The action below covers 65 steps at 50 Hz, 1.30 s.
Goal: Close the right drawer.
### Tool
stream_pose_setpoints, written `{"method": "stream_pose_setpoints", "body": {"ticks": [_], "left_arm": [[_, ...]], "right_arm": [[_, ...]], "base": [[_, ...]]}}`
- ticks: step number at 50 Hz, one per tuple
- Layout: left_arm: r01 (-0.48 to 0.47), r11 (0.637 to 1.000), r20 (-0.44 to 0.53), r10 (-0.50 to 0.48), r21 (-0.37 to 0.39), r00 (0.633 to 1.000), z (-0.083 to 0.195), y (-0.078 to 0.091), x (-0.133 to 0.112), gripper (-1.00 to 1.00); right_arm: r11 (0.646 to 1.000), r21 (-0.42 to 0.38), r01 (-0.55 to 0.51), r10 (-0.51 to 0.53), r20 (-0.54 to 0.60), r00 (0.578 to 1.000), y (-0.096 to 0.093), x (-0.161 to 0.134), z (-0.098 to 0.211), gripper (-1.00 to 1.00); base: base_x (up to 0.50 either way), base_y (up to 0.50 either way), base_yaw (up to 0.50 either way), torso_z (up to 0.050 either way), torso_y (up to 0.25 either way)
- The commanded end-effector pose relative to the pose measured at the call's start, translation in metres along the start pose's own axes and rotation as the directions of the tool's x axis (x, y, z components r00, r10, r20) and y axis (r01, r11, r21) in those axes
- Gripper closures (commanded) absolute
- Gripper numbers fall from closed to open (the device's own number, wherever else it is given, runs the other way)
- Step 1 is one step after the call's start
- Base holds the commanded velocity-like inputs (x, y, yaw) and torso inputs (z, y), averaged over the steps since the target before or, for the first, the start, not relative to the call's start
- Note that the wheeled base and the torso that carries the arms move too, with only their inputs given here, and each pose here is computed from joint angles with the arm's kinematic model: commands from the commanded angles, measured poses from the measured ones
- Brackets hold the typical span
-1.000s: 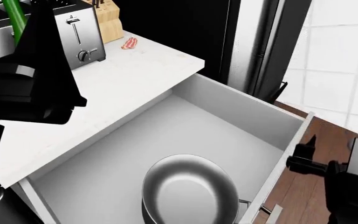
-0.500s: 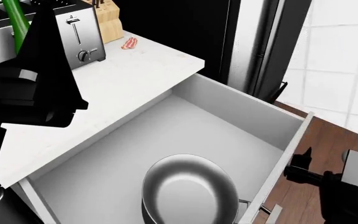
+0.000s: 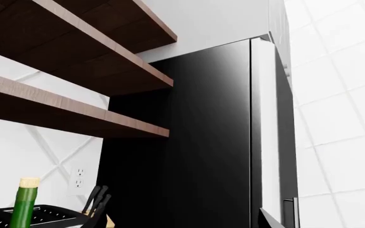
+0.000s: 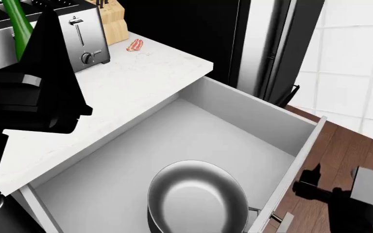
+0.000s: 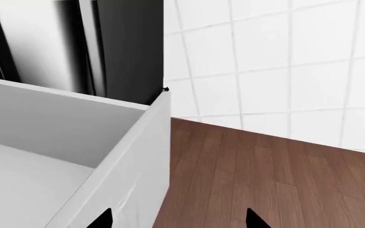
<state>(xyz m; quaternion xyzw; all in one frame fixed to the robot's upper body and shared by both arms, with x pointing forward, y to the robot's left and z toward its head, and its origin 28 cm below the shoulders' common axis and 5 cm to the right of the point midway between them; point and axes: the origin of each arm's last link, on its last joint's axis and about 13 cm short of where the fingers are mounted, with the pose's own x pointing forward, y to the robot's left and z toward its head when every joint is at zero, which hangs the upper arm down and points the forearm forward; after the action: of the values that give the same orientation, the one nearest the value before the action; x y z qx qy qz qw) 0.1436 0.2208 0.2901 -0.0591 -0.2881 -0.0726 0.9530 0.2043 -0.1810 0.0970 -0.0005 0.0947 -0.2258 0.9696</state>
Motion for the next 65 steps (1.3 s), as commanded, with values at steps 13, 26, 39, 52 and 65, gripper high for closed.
{"method": "stream_pose_setpoints", "body": {"ticks": [13, 26, 39, 52, 65], "left_arm": [[0.001, 1.0, -0.003, -0.001, -0.002, 1.0, 0.0, 0.0, 0.0, -1.0], [-0.002, 1.0, -0.007, 0.002, -0.001, 1.0, -0.002, 0.001, -0.002, -1.0], [-0.003, 1.0, -0.009, 0.003, -0.005, 1.0, -0.003, 0.001, -0.002, -1.0], [-0.005, 1.0, -0.011, 0.005, -0.006, 1.0, -0.003, 0.001, -0.003, -1.0], [-0.004, 1.0, -0.014, 0.004, -0.008, 1.0, -0.004, 0.001, -0.003, -1.0]], "right_arm": [[1.0, 0.02, 0.009, -0.008, -0.038, 0.999, 0.0, 0.003, -0.015, -1.0], [0.999, 0.032, 0.019, -0.016, -0.065, 0.998, -0.003, 0.007, -0.027, -1.0], [0.999, 0.034, 0.028, -0.025, -0.086, 0.996, -0.006, 0.009, -0.036, -1.0], [0.999, 0.028, 0.017, -0.014, -0.098, 0.995, -0.003, 0.014, -0.04, -1.0], [0.999, 0.039, 0.018, -0.013, -0.129, 0.992, -0.002, 0.018, -0.051, -1.0]], "base": [[0.0, 0.0, 0.0, 0.0, 0.001], [0.0, 0.0, 0.0, 0.0, 0.0], [0.0, 0.0, 0.0, 0.0, 0.0], [0.0, 0.0, 0.0, 0.0, 0.0], [0.0, 0.0, 0.0, 0.0, 0.0]]}}
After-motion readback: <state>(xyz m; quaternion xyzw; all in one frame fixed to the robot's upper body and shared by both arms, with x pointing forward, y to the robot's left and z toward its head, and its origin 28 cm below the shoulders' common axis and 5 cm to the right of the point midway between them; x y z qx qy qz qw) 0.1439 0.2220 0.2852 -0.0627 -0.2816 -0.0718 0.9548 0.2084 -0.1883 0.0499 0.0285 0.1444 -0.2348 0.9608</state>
